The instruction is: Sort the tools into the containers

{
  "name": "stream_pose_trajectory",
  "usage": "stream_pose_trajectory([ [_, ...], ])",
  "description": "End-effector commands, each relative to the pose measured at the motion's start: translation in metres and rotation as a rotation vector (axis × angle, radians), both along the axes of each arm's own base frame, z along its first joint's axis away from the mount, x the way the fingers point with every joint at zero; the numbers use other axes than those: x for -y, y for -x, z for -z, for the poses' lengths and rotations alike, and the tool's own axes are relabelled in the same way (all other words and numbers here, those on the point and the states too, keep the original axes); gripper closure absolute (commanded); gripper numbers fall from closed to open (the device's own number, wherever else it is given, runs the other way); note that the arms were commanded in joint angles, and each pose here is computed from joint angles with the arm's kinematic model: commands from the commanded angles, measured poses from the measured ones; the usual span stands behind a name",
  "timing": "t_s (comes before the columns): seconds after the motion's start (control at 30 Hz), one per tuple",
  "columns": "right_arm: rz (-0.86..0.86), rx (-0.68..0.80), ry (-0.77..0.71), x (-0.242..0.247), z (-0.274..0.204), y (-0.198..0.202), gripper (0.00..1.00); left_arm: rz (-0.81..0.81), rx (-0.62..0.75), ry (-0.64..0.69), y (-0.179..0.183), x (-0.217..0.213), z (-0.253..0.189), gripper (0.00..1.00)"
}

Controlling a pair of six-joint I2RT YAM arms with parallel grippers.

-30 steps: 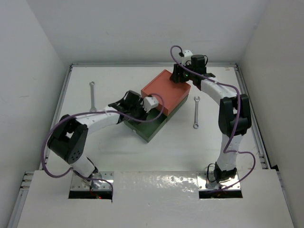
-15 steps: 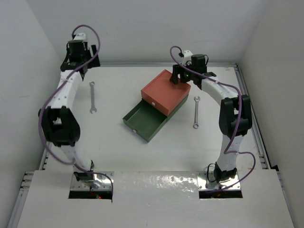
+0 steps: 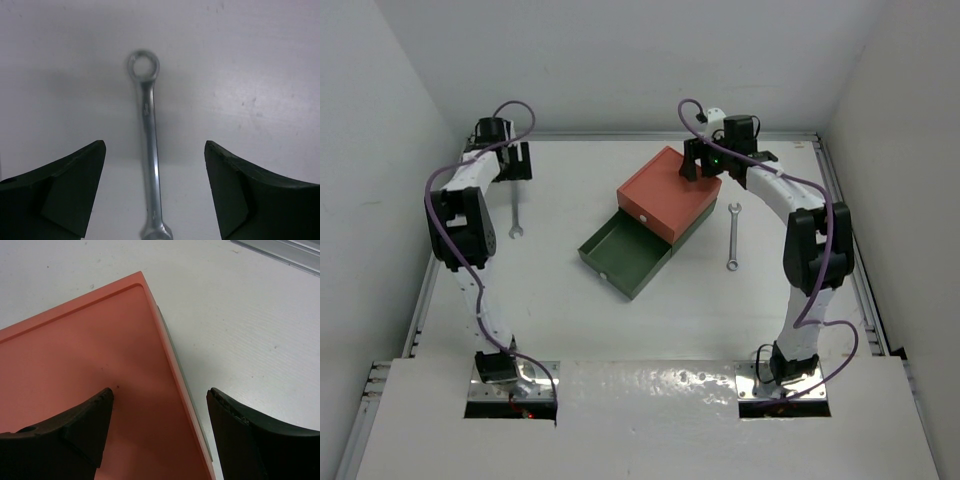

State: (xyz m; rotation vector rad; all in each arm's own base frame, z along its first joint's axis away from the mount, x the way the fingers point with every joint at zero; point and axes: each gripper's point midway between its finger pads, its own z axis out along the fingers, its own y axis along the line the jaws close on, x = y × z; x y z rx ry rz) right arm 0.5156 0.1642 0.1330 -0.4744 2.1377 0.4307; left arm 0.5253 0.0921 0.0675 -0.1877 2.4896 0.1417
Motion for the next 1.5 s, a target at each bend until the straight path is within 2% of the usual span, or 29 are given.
stream_pose_trajectory([
  [0.0,0.005,0.012,0.023,0.004,-0.011,0.008,0.25,-0.032,-0.027,-0.050,-0.011,-0.014,0.017,0.25],
  [0.23,0.010,0.010,0.051,0.009,-0.009,0.011,0.25,0.015,-0.119,-0.019,0.004,-0.002,0.058,0.39],
  [0.4,0.014,0.006,0.052,0.010,-0.007,0.010,0.25,0.045,-0.255,-0.004,0.034,0.005,0.084,0.63],
  [0.47,0.017,0.013,0.059,0.011,-0.008,0.009,0.25,0.039,-0.288,-0.017,0.043,0.004,0.093,0.89],
  [0.5,0.019,0.015,0.059,0.011,-0.009,0.008,0.25,0.036,-0.297,-0.021,0.045,0.003,0.096,0.99],
  [0.7,0.018,0.030,0.077,0.013,-0.013,0.008,0.25,0.110,-0.308,0.050,0.052,0.020,0.103,1.00],
  [0.83,0.021,0.026,0.088,0.016,-0.010,0.009,0.25,0.289,-0.139,-0.009,0.032,0.042,0.046,1.00],
  [0.97,0.028,0.030,0.070,0.014,-0.010,0.009,0.25,0.354,-0.045,-0.009,0.029,0.052,0.007,1.00],
  [1.23,0.031,0.034,0.073,0.016,-0.009,0.012,0.25,0.449,-0.022,0.007,0.052,0.069,0.003,1.00],
  [1.47,0.036,0.037,0.060,0.014,-0.008,0.013,0.25,0.518,0.072,0.020,0.057,0.087,-0.039,1.00],
])
